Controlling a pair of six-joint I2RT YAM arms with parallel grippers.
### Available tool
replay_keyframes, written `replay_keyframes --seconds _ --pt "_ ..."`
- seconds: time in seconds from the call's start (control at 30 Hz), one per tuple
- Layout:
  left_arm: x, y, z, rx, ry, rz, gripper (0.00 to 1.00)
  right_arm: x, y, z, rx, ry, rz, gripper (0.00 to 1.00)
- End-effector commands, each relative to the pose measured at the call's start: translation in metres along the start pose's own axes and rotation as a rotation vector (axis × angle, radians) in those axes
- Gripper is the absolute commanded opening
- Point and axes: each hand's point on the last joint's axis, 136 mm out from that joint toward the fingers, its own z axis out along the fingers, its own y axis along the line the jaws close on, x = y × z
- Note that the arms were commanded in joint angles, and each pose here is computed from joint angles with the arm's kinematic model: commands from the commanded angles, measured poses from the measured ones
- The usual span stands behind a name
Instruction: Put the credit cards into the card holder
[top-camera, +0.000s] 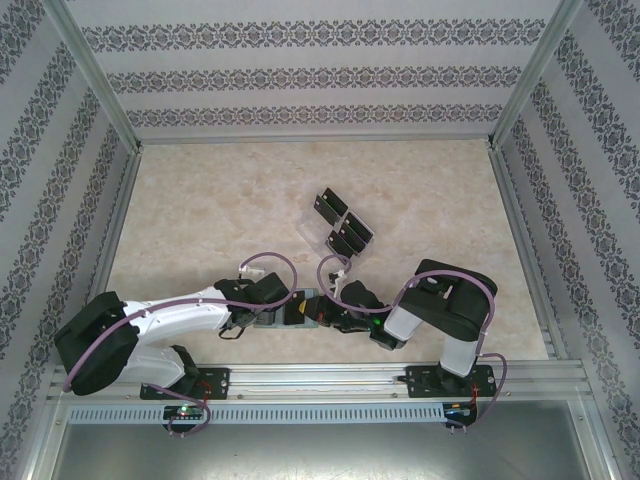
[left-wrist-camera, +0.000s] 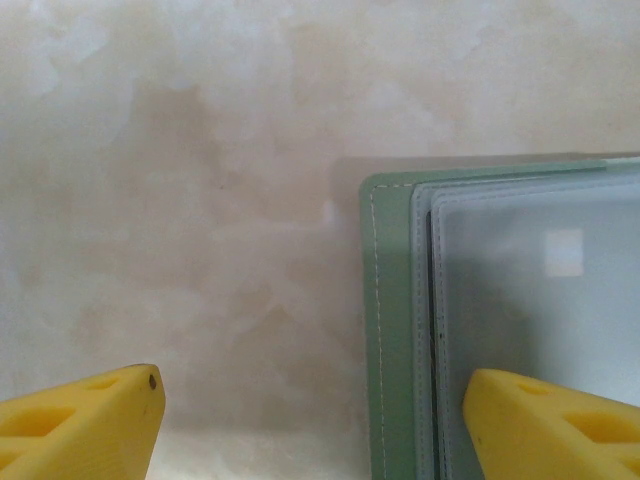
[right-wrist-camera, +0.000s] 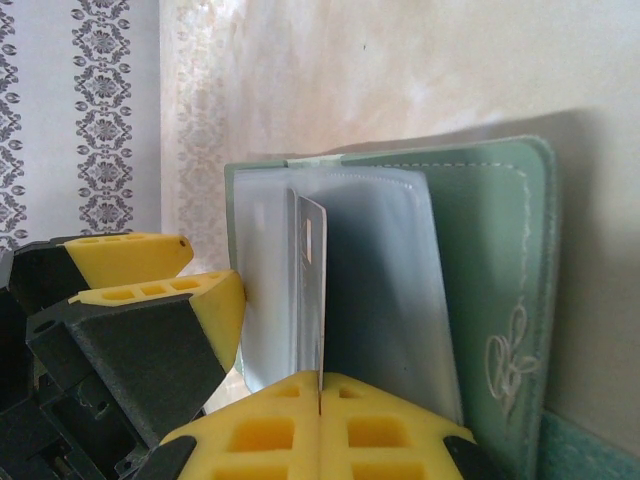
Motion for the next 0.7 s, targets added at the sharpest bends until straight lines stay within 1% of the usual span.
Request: replay_keyframes --seconds 0.0,0.4,0.67 --pt "0.025 0.016 0.007 -0.070 0.086 0.045 0.81 -0.004 -0.022 0.000 0.067 -0.022 0.031 0.00" --pt "0.025 0.016 0.007 -0.064 0.085 0.040 0.81 -0.002 -0.018 0.008 0.024 -0.007 0.063 0.00" --pt "0.027 0.016 0.007 -0.069 0.089 0.038 0.81 -0.008 -0.022 -0.002 0.040 -0.037 0.065 0.00"
